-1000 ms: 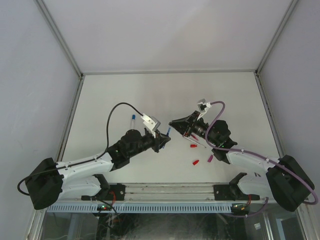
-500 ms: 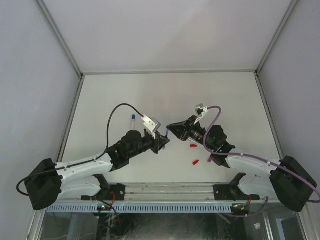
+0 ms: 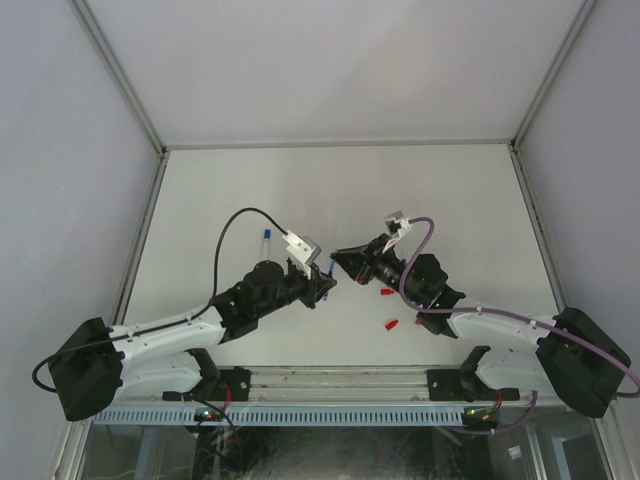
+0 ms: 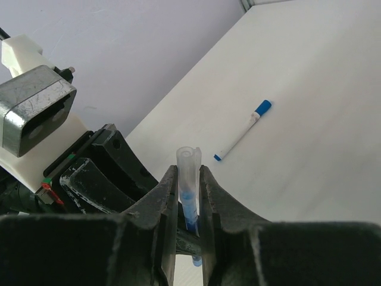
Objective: Insert the pens into the pen caps
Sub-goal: Insert the pen cap onto the pen.
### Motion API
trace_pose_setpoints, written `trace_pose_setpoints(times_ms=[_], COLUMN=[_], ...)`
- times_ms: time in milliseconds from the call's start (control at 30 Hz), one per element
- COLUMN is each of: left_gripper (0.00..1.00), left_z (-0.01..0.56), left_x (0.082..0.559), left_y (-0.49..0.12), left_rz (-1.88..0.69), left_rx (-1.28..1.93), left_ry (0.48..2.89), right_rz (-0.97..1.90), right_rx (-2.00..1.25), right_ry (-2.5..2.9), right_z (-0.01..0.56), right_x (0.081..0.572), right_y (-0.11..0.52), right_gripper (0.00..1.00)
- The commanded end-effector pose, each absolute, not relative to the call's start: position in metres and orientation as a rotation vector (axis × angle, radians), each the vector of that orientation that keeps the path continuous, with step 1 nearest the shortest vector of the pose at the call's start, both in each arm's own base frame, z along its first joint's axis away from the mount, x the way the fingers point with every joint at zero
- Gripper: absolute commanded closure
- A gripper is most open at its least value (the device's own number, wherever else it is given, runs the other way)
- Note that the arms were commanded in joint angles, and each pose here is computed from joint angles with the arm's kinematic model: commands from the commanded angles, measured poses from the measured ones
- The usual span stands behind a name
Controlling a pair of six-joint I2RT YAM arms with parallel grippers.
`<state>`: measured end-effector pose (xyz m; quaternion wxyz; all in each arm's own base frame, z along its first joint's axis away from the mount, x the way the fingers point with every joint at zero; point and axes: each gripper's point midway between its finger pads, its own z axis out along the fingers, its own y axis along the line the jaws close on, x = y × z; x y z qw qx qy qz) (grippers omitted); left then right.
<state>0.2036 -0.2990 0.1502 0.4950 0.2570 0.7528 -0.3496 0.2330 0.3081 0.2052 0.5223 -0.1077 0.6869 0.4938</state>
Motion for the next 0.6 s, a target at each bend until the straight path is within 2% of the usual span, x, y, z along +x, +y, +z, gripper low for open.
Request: trace_pose_setpoints(times_ms=[0, 100, 367, 567], left_gripper=[1.0, 1.0, 1.0, 1.0], left_z=[0.205, 0.205, 0.204, 0.203], left_x=[0.213, 0.215, 0.216, 0.216], left_y=[-0.307, -0.307, -0.306, -0.307], left_rz=[-0.901, -0.894, -0.885, -0.882], left_rx=[0.567, 0.561, 0.559, 0.561], left_ry=[1.621, 1.623, 1.628, 1.632], right_rz=[1.173, 1.153, 1.113, 1.016], right_rx=[-0.359, -0.378, -0.387, -0.258], right_ry=[1.698, 1.695, 1.686, 1.675], right_z=[0.186, 0.19, 0.2, 0.232], right_x=[0.214, 0.212, 0.207, 0.227], right_y=[0.31, 0.307, 0.294, 0.269], right_gripper=[0.83, 0.79, 0.58, 0.47])
